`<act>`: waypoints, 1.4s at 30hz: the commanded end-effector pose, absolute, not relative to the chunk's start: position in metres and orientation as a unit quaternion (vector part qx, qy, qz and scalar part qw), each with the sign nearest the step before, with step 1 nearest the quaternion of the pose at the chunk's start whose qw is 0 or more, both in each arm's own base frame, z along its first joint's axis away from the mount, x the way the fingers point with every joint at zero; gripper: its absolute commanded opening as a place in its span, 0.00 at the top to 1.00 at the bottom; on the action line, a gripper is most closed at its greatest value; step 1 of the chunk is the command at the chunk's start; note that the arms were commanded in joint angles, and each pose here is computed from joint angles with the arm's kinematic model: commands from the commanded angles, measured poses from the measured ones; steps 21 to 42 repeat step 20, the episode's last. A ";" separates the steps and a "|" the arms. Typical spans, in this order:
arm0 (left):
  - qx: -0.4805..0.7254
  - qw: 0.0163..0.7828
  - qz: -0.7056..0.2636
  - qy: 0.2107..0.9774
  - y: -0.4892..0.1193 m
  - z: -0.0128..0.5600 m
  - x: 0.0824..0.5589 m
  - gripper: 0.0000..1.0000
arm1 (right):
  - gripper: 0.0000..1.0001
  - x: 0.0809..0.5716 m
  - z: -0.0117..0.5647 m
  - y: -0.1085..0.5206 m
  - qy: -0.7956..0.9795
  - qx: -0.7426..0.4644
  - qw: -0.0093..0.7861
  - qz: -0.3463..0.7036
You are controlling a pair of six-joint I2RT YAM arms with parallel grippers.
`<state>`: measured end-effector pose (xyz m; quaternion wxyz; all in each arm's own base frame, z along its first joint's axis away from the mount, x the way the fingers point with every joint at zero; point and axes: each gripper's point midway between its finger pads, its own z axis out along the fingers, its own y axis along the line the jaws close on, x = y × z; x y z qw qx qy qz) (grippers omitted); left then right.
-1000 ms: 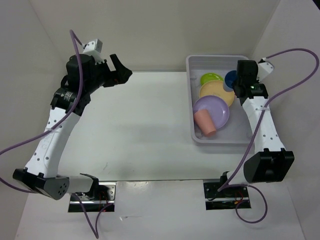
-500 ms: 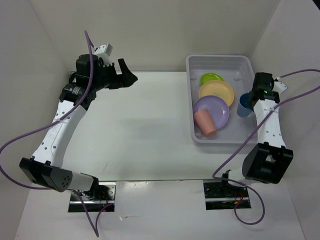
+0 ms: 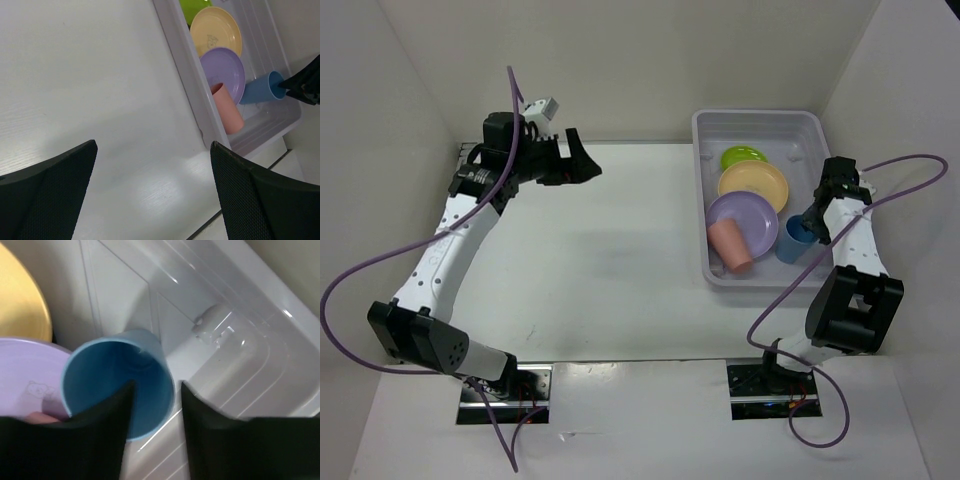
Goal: Place the mixed dishes into the plastic bin
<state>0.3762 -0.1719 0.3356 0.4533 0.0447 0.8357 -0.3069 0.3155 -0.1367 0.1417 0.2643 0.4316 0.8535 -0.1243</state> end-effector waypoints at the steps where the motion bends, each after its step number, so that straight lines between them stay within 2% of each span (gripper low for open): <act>1: 0.069 0.442 -0.316 0.837 -0.176 0.330 0.373 0.00 | 0.48 0.321 0.148 -0.138 0.853 0.426 0.276 -0.116; 2: 0.074 0.444 -0.314 0.836 -0.175 0.330 0.371 0.00 | 0.33 0.320 0.153 -0.137 0.851 0.427 0.283 -0.115; 5: 0.074 0.444 -0.314 0.836 -0.174 0.329 0.365 0.00 | 0.13 0.324 0.185 -0.137 0.838 0.424 0.324 -0.115; 9: 0.068 0.451 -0.309 0.835 -0.168 0.325 0.365 0.00 | 0.06 0.334 0.268 -0.098 0.808 0.384 0.438 -0.084; 13: 0.072 0.445 -0.315 0.836 -0.171 0.317 0.365 0.00 | 0.05 0.342 0.329 -0.045 0.783 0.334 0.525 -0.007; 18: 0.092 0.449 -0.330 0.825 -0.177 0.320 0.361 0.00 | 0.05 0.348 0.352 0.007 0.769 0.269 0.573 0.087; 42: 0.090 0.451 -0.333 0.823 -0.177 0.324 0.359 0.00 | 0.05 0.350 0.348 0.017 0.774 0.253 0.572 0.097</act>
